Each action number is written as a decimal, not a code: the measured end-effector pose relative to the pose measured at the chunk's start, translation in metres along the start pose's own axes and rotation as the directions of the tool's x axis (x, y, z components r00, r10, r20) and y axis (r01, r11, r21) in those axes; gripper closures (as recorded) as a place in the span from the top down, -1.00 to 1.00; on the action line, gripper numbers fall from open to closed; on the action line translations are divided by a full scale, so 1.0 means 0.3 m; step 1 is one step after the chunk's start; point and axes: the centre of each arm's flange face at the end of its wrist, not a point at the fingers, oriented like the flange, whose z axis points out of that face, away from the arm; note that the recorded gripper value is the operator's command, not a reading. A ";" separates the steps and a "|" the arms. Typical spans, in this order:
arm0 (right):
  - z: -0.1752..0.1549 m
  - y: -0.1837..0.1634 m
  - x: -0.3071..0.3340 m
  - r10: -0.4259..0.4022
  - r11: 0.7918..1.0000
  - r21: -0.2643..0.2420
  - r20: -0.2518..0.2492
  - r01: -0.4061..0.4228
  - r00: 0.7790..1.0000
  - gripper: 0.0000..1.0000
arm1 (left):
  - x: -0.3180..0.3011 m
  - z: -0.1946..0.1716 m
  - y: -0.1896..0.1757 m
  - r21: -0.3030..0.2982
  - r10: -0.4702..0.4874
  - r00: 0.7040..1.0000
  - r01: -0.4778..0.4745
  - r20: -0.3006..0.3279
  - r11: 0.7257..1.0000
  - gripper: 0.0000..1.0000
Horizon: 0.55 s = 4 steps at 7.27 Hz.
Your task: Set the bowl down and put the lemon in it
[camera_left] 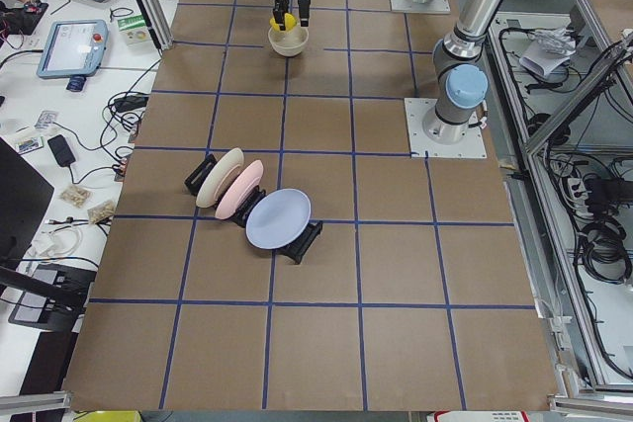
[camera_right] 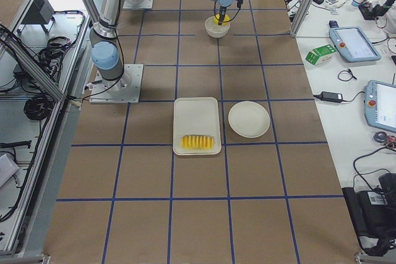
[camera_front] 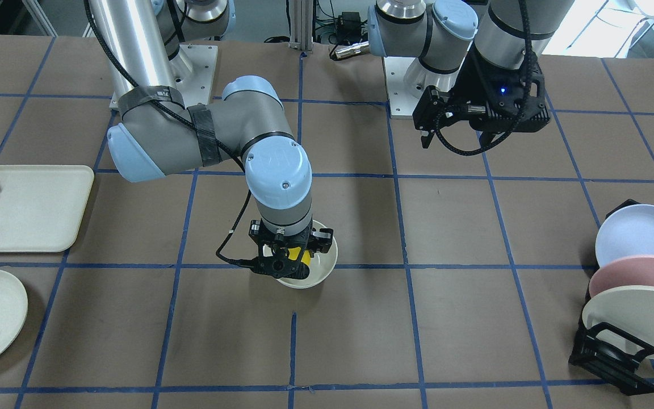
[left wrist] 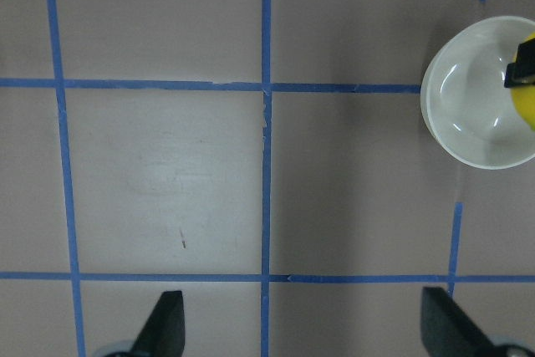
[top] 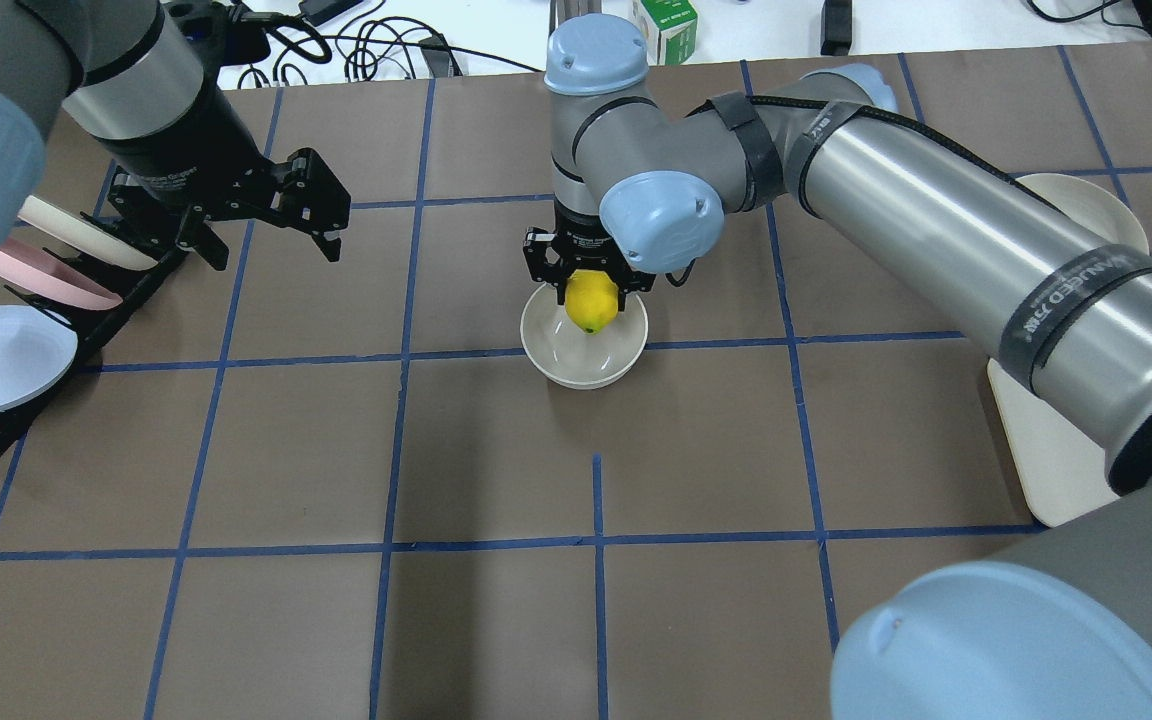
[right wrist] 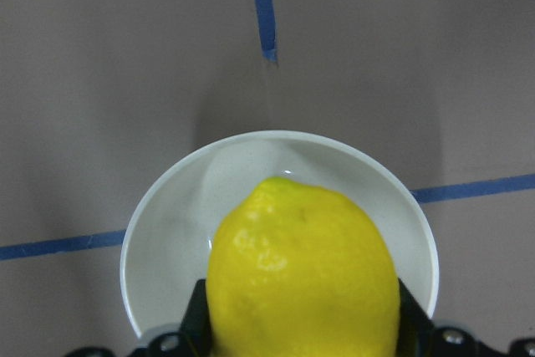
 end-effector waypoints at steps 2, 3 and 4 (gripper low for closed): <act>0.050 -0.015 -0.007 -0.002 1.000 0.003 0.002 0.002 1.000 -0.94 | 0.012 -0.011 0.003 0.021 0.015 1.000 -0.015 0.004 1.000 1.00; 0.071 -0.016 -0.006 0.002 1.000 -0.005 -0.002 -0.002 1.000 -0.80 | 0.028 -0.011 0.005 0.026 0.027 1.000 -0.027 0.011 0.999 1.00; 0.100 -0.007 0.001 0.006 1.000 -0.020 -0.010 -0.007 1.000 -0.59 | 0.041 -0.012 0.004 0.031 0.038 0.999 -0.038 0.015 0.999 1.00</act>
